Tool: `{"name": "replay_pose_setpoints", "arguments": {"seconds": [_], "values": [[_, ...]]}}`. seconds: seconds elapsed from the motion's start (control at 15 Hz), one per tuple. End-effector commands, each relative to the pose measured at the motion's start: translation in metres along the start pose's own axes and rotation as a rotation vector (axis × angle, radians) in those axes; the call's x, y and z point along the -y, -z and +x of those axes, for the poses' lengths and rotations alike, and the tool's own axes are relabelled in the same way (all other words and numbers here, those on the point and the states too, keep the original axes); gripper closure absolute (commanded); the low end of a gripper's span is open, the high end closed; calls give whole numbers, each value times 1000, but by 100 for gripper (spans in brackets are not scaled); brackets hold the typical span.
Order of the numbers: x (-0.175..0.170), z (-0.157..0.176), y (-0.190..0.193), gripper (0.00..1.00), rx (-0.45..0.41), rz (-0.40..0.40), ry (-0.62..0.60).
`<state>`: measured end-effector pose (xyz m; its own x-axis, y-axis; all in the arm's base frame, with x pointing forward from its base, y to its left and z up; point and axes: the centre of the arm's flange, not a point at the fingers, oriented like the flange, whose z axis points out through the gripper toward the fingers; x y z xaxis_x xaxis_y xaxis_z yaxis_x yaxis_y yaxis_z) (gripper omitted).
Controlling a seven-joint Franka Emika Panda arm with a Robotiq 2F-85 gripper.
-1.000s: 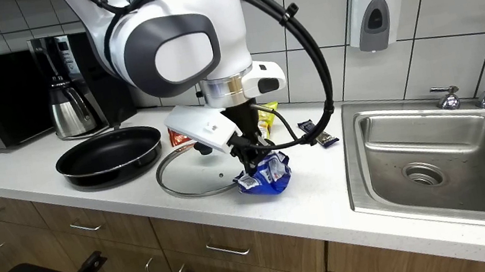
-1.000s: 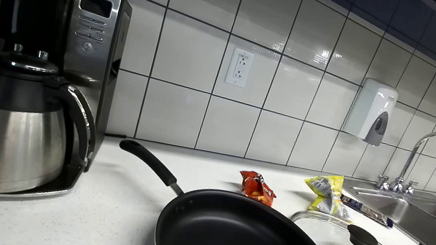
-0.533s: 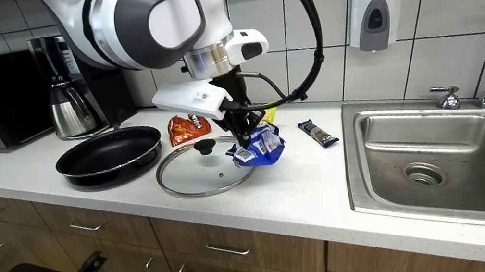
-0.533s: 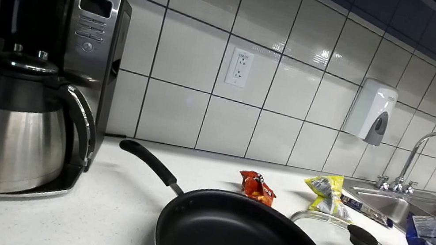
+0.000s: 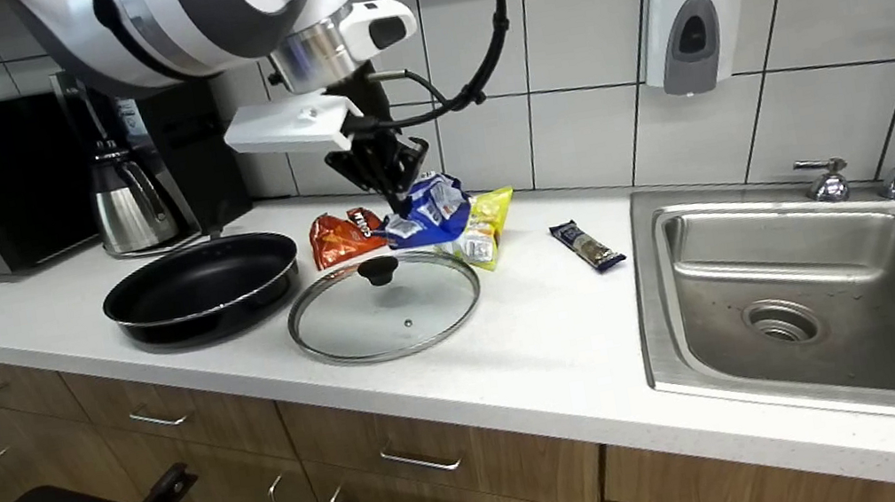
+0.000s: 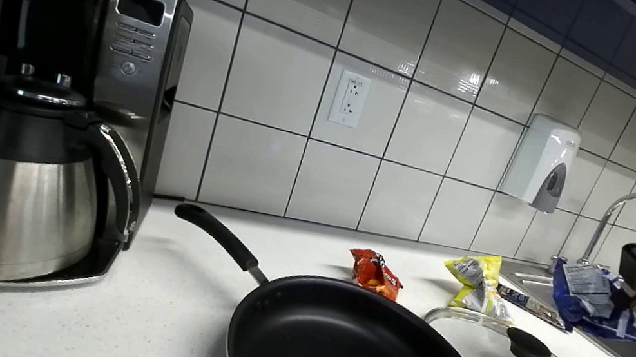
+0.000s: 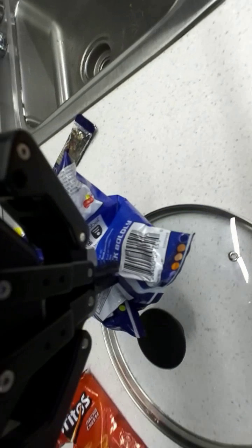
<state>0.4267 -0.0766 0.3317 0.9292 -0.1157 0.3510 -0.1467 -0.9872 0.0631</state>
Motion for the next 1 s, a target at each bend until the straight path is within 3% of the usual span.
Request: {"name": "replay_pose_setpoints", "arguments": {"seconds": [0.0,0.93], "values": [[44,19,17,100,7,3,53],[219,40,8,100,70,153,373]]}}
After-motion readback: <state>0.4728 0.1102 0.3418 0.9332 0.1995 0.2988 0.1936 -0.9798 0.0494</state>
